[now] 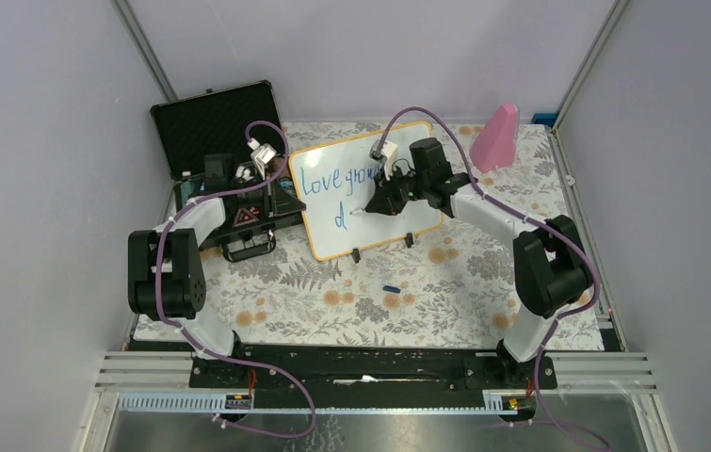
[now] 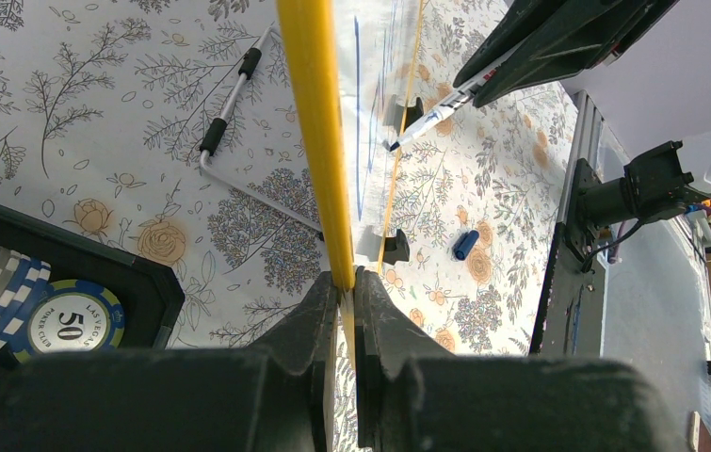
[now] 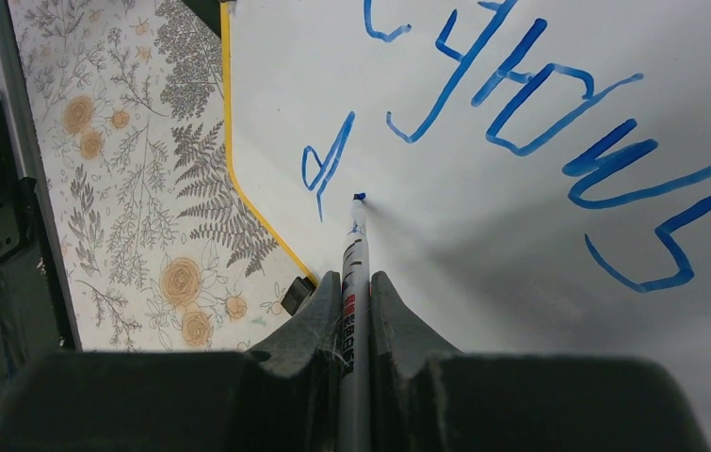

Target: Write a sentence on the whiteboard

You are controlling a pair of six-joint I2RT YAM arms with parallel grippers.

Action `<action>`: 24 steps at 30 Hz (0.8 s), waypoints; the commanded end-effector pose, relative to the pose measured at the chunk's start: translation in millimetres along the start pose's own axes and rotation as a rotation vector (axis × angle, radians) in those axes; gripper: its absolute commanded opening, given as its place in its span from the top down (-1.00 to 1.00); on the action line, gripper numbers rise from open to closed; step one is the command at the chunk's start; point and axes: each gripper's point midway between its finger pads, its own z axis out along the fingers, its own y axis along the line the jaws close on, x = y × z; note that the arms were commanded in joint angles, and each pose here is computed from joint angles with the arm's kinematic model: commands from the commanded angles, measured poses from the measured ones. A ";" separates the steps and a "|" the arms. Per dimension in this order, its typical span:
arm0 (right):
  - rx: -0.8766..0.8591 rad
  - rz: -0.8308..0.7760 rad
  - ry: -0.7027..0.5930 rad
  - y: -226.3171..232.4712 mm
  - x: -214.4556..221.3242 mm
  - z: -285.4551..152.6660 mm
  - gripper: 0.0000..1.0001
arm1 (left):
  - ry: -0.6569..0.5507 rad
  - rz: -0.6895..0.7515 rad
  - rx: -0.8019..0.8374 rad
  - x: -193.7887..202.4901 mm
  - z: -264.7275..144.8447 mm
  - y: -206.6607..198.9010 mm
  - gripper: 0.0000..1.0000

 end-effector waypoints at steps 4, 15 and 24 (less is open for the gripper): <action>-0.002 -0.043 -0.032 0.0 -16.5 8.6 1.00 | -0.025 0.122 -0.013 -21.2 -0.2 1.8 1.00; -0.016 -0.048 -0.009 7.0 -6.6 13.0 1.00 | -0.025 0.121 -0.015 -21.3 -0.3 2.1 1.00; -0.015 -0.058 0.018 9.7 4.1 8.3 1.00 | -0.024 0.119 -0.016 -20.8 -0.1 2.7 1.00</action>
